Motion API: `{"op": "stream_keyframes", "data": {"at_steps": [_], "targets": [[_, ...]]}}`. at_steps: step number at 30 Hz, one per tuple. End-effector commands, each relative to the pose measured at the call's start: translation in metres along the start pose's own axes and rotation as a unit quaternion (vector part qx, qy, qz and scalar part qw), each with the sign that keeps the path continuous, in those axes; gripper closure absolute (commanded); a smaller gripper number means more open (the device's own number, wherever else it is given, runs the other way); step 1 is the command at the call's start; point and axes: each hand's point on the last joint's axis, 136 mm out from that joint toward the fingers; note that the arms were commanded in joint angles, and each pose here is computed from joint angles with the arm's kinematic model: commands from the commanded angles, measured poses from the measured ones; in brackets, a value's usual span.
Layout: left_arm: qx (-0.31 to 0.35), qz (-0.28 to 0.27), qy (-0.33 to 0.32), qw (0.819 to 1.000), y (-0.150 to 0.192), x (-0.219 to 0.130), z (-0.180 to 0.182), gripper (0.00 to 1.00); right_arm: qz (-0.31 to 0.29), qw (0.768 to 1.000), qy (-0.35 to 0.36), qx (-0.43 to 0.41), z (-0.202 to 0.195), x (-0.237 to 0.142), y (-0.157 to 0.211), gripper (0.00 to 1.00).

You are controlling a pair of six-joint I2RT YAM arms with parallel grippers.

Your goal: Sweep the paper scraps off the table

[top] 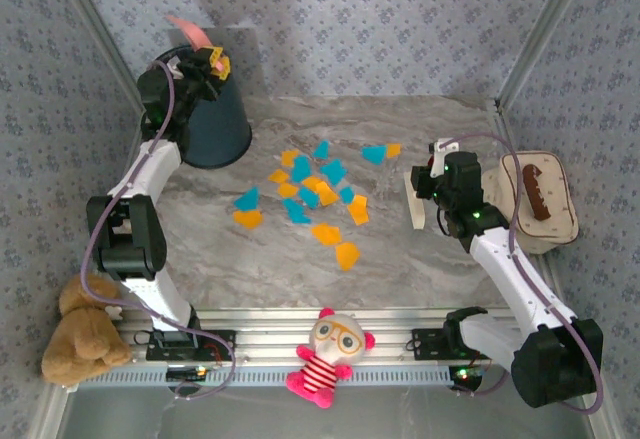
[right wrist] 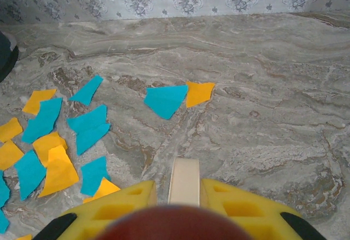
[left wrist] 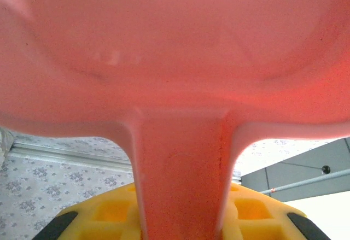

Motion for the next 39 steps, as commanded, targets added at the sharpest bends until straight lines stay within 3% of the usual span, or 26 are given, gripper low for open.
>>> {"op": "stream_keyframes", "data": {"at_steps": [1, 8, 16, 22, 30, 39], "targets": [[0.037, 0.013, 0.059, 0.997, 0.018, -0.011, -0.052, 1.0, -0.017, 1.0, -0.01, 0.01, 0.005, -0.002, -0.007, 1.0], [0.125, 0.026, -0.006, 0.992, 0.033, -0.014, -0.044, 1.0, -0.023, 0.999, -0.017, 0.014, 0.008, 0.0, -0.01, 1.0], [0.245, 0.08, -0.126, 0.958, 0.06, -0.021, -0.001, 1.0, -0.036, 0.998, -0.035, 0.033, 0.015, 0.009, -0.018, 1.0], [0.336, 0.13, -0.203, 0.911, 0.08, -0.041, 0.032, 1.0, -0.04, 0.995, -0.063, 0.062, 0.021, 0.019, -0.023, 1.0], [0.456, 0.198, -0.296, 0.815, 0.102, -0.085, 0.06, 1.0, -0.018, 0.982, -0.162, 0.092, 0.057, 0.03, -0.024, 1.0], [0.526, 0.217, -0.33, 0.753, 0.107, -0.133, 0.082, 1.0, 0.05, 0.949, -0.302, 0.073, 0.114, 0.019, 0.015, 1.0]]}}
Point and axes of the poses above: each hand's point on the last joint's axis, 136 mm out from that joint toward the fingers, its own x axis out along the fingers, its own z axis along the line the jaws close on, y = z × x, and after that the axes turned 10 degrees about x, right-handed
